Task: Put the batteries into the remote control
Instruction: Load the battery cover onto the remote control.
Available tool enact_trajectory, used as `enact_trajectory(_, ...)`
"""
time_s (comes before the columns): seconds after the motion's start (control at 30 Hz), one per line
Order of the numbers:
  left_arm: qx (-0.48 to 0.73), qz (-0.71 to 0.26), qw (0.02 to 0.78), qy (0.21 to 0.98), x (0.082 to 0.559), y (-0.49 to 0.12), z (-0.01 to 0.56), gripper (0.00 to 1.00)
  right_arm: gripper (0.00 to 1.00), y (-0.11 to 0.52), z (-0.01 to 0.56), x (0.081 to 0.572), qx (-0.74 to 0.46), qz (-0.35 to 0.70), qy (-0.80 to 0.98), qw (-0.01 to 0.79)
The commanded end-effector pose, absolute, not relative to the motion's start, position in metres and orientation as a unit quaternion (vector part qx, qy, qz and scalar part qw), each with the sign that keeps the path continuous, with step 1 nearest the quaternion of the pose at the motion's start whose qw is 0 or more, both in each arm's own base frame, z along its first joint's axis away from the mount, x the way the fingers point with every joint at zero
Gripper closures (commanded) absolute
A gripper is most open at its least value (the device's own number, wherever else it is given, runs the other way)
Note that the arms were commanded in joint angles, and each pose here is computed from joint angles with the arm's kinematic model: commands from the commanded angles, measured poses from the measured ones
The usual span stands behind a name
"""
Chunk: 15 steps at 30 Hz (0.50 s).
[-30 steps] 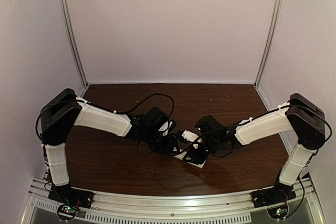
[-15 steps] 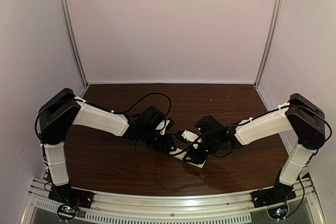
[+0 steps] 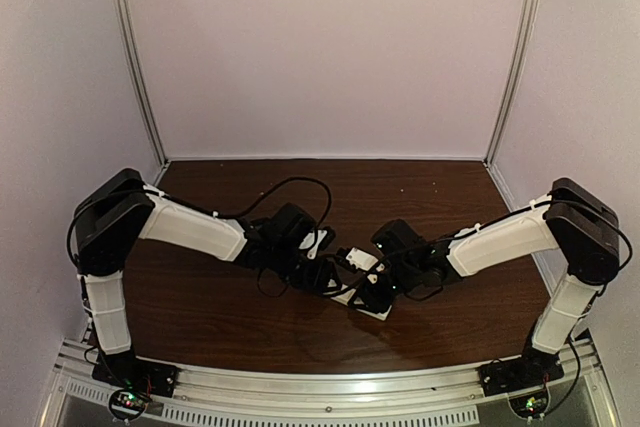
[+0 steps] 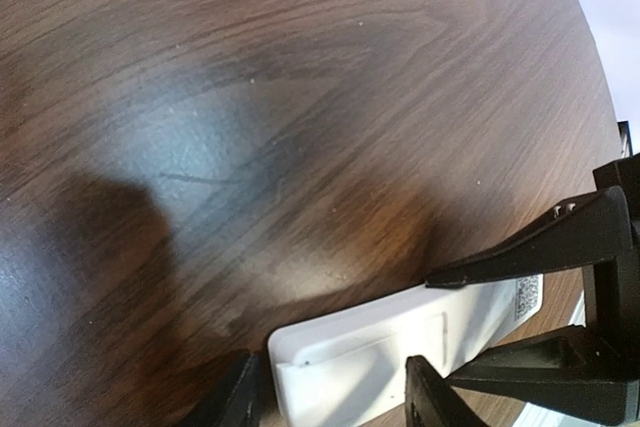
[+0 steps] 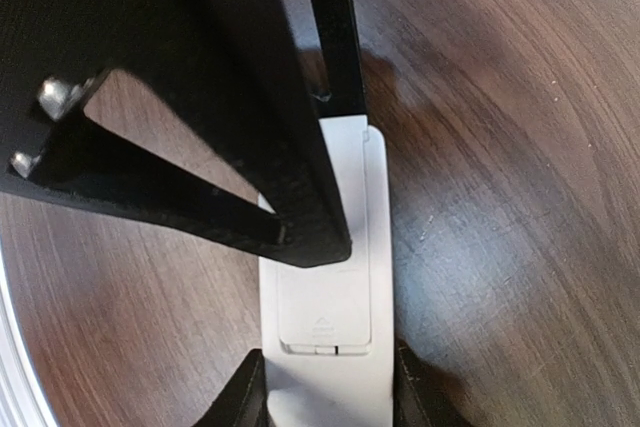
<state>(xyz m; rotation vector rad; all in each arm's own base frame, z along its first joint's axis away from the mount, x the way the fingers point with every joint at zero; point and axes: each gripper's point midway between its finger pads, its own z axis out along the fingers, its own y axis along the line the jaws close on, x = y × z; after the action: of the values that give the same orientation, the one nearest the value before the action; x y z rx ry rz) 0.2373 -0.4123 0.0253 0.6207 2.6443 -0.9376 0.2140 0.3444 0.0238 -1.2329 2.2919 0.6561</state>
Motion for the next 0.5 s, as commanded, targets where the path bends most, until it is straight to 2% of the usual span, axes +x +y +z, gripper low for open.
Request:
enact_trajectory(0.0,0.188,-0.23,0.075,0.952,0.217,-0.363,-0.029,0.49,0.7,0.33,-0.011,0.19,-0.457,0.215,0.847,0.167)
enact_trajectory(0.2,0.171,-0.204,0.112,0.957,0.233,-0.346,-0.017,0.5,0.73,0.33,-0.01,0.19,-0.457,0.214,0.847,0.168)
enact_trajectory(0.47,0.198,-0.201,0.141,0.949,0.241,-0.35,-0.003,0.59,0.76,0.331,-0.011,0.189,-0.458,0.215,0.846,0.165)
